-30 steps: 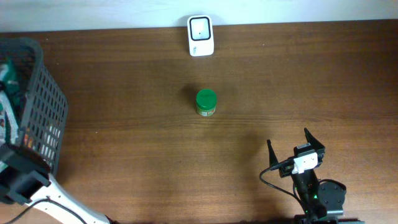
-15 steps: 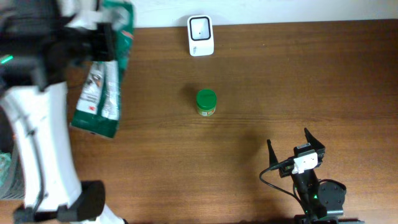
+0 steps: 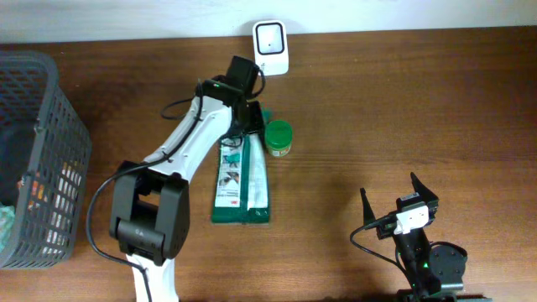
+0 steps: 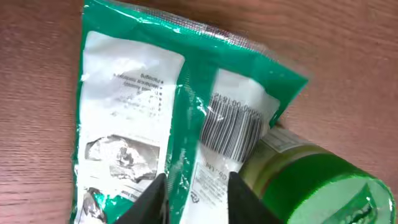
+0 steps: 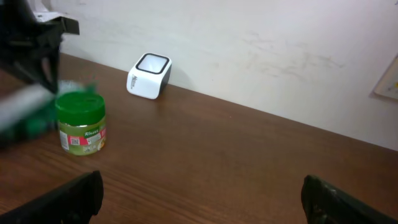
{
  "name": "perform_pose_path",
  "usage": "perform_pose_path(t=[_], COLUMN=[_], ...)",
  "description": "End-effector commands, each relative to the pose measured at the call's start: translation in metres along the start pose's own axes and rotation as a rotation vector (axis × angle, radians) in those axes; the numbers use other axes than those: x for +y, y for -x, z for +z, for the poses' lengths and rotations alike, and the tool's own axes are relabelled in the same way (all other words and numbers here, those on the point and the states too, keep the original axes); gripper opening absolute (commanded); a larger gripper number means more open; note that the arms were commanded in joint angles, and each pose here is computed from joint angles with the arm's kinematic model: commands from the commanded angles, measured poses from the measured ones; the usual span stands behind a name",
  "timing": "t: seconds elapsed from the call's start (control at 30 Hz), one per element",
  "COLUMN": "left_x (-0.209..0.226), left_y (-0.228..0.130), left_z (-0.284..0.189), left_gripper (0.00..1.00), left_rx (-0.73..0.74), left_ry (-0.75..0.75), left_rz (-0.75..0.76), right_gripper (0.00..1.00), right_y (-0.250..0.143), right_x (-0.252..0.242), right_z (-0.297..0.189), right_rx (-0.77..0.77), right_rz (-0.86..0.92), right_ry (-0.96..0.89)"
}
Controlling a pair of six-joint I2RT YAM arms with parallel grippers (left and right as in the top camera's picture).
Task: Scan the item barcode
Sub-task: 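Pull green packet from basket with left gripper, lay beside jar, then take orange Kleenex tissue pack from basket with left gripper, set right of jar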
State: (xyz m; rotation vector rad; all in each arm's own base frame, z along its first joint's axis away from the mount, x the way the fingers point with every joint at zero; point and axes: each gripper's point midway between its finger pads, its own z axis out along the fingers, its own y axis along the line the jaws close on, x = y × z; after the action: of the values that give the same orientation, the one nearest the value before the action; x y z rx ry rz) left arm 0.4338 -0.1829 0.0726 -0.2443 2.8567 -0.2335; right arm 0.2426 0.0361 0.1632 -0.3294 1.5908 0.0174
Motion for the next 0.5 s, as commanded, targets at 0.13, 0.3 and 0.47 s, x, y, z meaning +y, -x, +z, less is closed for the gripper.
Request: perform_pose_path(t=[0.13, 0.3, 0.47], left_x=[0.039, 0.199, 0.437], left_y=[0.065, 0.097, 0.03], left_z=[-0.101, -0.345, -0.317], left_gripper=[0.77, 0.82, 0.56], left_rx=[-0.145, -0.602, -0.442], left_ry=[-0.01, 0.157, 0.475], left_rz=[0.055, -0.231, -0.759], right_gripper=[0.98, 0.98, 0.98], right_y=[-0.003, -0.003, -0.003], right_x=[0.0, 0.0, 0.0], right_z=[0.0, 0.0, 0.0], right_rx=[0.005, 0.005, 0.005], right_rz=[0.009, 0.009, 0.009], right_ry=[0.001, 0.001, 0.001])
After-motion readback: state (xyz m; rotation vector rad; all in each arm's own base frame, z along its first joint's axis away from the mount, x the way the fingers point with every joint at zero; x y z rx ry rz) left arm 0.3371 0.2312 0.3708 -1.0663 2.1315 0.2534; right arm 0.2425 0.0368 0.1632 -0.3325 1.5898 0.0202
